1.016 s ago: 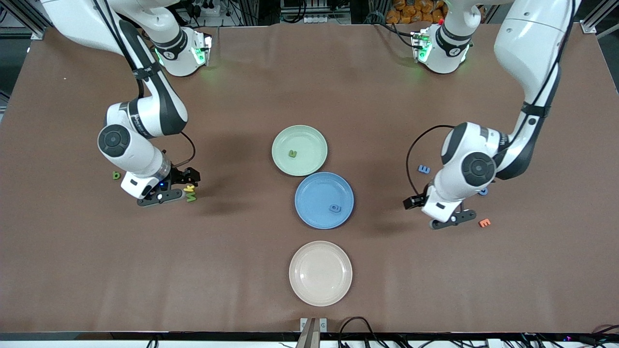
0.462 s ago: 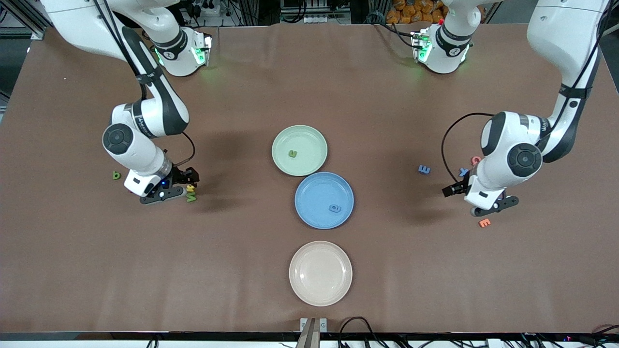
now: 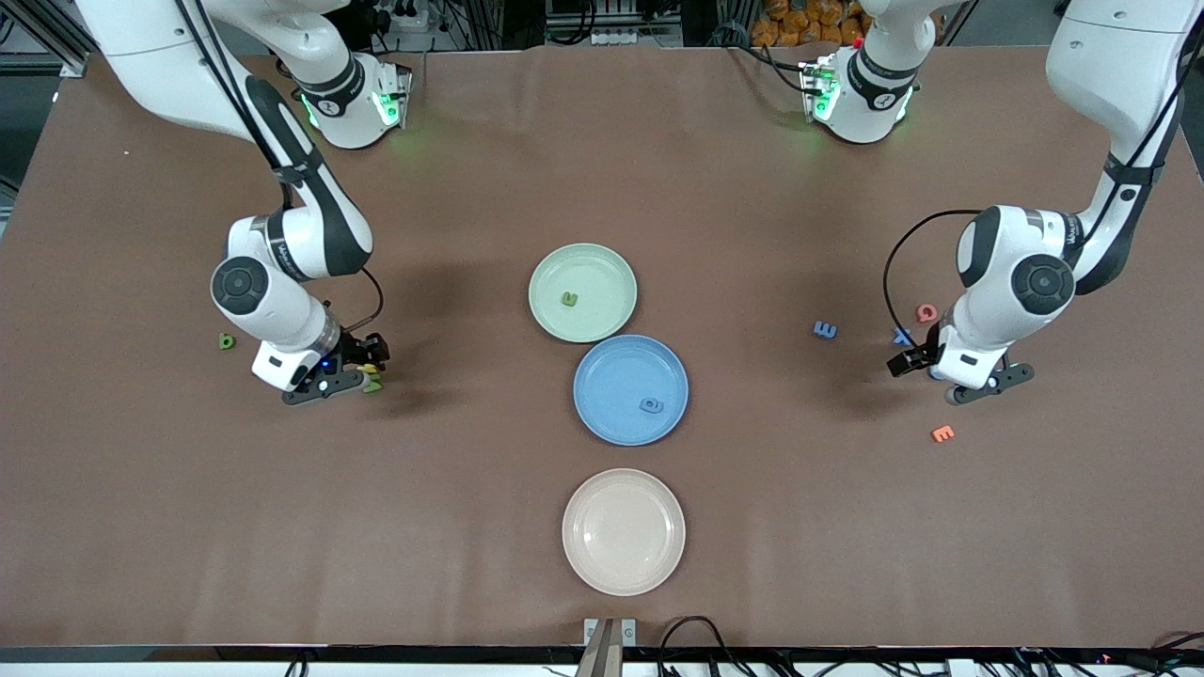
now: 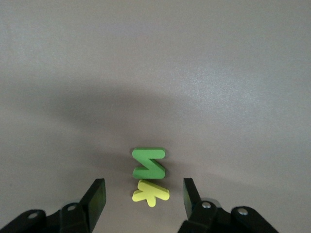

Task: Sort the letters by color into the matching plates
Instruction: 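Lower and grasp green Z with the right gripper while the left gripper grasps G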

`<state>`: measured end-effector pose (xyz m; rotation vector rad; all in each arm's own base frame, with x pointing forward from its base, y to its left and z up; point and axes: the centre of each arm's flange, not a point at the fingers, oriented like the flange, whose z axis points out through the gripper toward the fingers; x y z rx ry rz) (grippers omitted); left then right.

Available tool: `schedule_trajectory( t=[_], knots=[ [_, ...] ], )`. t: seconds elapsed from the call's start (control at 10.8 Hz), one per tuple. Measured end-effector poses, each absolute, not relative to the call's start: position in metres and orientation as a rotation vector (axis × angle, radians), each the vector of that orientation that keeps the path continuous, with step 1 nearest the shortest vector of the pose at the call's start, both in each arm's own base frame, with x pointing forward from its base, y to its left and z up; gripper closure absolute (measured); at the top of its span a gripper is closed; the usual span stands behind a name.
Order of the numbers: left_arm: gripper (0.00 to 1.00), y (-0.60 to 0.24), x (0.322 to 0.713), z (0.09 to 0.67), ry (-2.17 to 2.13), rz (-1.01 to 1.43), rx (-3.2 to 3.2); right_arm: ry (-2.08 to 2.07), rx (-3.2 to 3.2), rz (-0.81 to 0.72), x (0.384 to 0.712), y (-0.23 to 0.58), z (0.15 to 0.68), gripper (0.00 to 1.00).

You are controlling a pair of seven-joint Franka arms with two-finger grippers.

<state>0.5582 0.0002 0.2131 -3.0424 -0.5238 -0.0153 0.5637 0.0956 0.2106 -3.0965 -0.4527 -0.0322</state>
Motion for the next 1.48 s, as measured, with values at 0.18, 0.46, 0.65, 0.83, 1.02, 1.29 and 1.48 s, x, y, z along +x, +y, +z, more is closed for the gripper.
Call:
schedule_trajectory(
  t=[0.18, 0.46, 0.65, 0.83, 1.02, 1.29, 1.48],
  knots=[
    [0.00, 0.040, 0.554, 0.209, -0.636, -0.063, -3.039, -0.452, -3.095, -0.029, 0.570, 0.097, 0.204, 0.28],
    [0.00, 0.077, 0.552, 0.197, -0.776, -0.108, -3.031, -0.451, -3.093, -0.016, 0.577, 0.098, 0.192, 0.31],
    [0.00, 0.067, 0.552, 0.182, -0.920, -0.073, -3.007, -0.451, -3.092, -0.006, 0.578, 0.099, 0.187, 0.33],
    [0.00, 0.049, 0.553, 0.170, -0.964, -0.046, -3.003, -0.451, -3.092, -0.003, 0.580, 0.099, 0.184, 0.36],
    [0.00, 0.043, 0.554, 0.168, -0.970, -0.041, -3.003, -0.451, -3.092, -0.001, 0.581, 0.099, 0.182, 0.38],
    [0.00, 0.045, 0.555, 0.168, -0.975, -0.043, -3.002, -0.451, -3.092, 0.002, 0.580, 0.099, 0.181, 0.40],
    [0.00, 0.045, 0.555, 0.168, -0.976, -0.043, -3.001, -0.452, -3.091, 0.005, 0.580, 0.099, 0.180, 0.42]
  ],
)
